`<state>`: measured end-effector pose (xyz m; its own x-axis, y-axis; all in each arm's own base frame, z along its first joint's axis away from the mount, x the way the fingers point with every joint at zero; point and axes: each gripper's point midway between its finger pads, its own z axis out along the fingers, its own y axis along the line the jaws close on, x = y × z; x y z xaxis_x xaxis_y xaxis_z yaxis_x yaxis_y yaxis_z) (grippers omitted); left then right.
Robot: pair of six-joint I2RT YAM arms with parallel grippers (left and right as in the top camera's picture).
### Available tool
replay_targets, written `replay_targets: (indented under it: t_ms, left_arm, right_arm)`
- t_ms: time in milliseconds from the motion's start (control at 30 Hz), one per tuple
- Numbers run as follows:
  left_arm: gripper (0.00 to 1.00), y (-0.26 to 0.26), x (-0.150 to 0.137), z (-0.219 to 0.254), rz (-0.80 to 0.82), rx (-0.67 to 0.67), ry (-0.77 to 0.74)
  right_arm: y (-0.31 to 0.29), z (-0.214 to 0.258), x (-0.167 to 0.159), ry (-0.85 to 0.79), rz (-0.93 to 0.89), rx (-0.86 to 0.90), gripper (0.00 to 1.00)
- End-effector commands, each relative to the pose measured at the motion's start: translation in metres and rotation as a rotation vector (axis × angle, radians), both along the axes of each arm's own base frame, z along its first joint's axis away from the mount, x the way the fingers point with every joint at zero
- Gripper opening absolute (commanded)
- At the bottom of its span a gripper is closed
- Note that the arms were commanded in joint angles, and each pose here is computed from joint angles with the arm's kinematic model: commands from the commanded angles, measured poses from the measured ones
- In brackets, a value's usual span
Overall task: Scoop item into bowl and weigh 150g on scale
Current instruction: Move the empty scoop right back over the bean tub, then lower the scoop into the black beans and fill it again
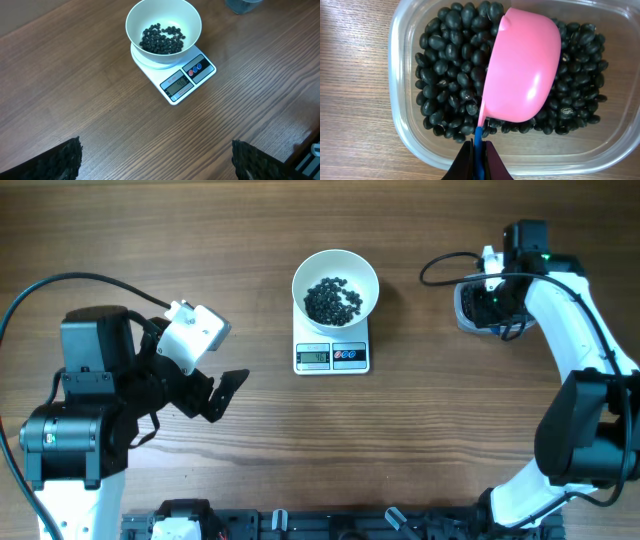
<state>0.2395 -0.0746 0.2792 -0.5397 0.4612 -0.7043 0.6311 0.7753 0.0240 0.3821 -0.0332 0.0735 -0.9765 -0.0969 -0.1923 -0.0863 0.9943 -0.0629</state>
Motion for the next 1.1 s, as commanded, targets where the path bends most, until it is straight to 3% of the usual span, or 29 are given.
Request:
replay_targets:
  t_ms: [0,333,800,1067]
  left_arm:
    - [1.00,-0.002,0.001,0.008,-0.020,-0.007,-0.027]
    - [1.00,-0.002,0.001,0.008,-0.020,-0.007,-0.027]
    - [1.00,-0.002,0.001,0.008,-0.020,-0.007,-0.027]
    - [1.00,-0.002,0.001,0.008,-0.020,-0.007,-0.027]
  right_arm:
    - [0.020,-0.014,-0.009,0.052,-0.015,0.178,0.04]
    - [0.003,-0.003,-0.009,0.007,-0.125,0.429,0.04]
    - [0.003,-0.015,-0.029,0.075,-0.179,0.458,0.04]
    - [0.006,-0.011,-0.016,0.033,-0.249,0.509,0.04]
